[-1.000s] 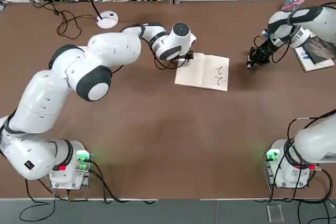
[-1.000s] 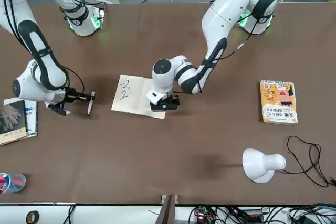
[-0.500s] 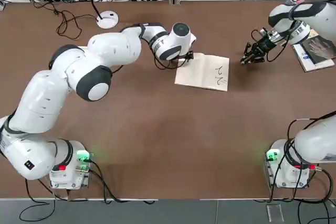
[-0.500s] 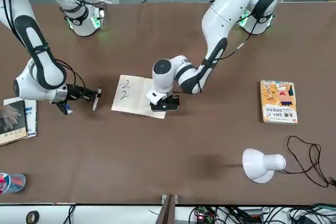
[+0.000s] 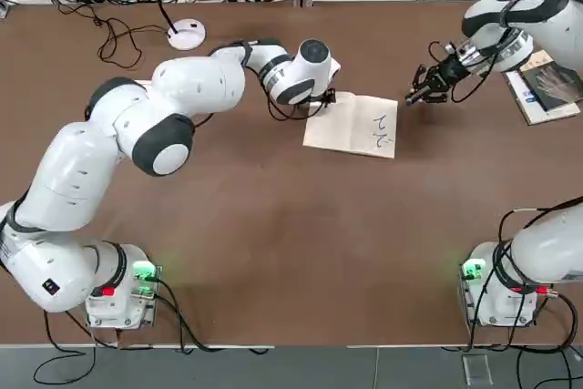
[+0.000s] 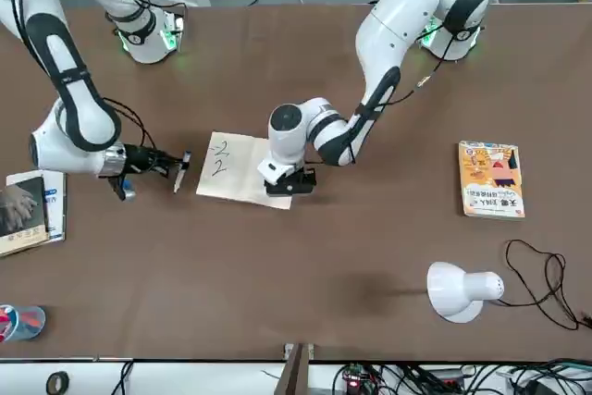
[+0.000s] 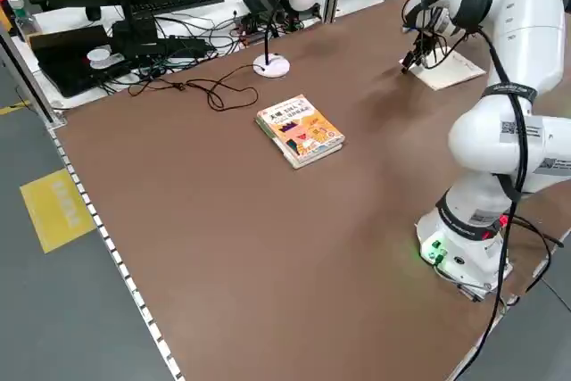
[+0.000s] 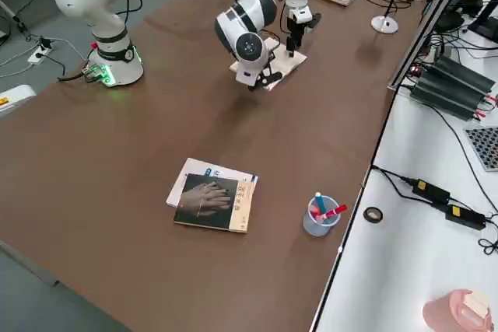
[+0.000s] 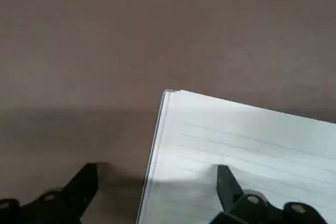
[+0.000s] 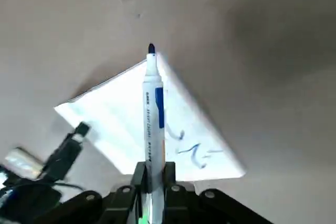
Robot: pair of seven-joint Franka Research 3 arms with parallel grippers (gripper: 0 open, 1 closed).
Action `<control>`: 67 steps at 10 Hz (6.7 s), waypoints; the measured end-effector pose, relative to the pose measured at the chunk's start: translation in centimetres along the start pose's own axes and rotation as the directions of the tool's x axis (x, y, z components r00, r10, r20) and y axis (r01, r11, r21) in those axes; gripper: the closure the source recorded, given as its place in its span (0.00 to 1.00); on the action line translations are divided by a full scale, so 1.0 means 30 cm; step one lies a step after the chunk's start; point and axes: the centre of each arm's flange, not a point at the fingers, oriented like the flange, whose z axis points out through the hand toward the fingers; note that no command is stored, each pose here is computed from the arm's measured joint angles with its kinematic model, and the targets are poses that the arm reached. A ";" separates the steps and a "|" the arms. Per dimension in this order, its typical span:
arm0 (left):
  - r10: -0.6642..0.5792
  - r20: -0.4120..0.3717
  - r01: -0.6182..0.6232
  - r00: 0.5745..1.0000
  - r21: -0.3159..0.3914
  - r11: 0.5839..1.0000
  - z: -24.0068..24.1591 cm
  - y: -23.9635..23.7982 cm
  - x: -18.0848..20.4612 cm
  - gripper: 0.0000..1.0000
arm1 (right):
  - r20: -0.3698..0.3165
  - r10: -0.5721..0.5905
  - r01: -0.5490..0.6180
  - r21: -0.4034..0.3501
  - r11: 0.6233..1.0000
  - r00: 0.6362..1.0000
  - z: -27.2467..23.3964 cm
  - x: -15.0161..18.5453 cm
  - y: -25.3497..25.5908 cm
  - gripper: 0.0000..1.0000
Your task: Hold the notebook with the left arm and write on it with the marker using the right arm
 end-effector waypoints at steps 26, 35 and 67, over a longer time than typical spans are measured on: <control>0.006 -0.001 -0.006 1.000 0.000 1.000 0.000 0.000 0.001 0.00 | 0.510 0.267 -0.398 0.166 0.902 0.818 0.281 -0.148 0.094 0.83; 0.012 -0.001 -0.012 1.000 0.000 1.000 0.000 0.000 0.001 0.00 | 0.517 0.228 -0.347 0.144 0.927 0.825 0.398 -0.195 0.192 0.83; 0.014 -0.001 -0.014 1.000 0.000 1.000 -0.001 -0.001 0.002 0.00 | 0.720 0.347 -0.555 0.063 0.829 0.600 0.330 -0.212 0.190 0.83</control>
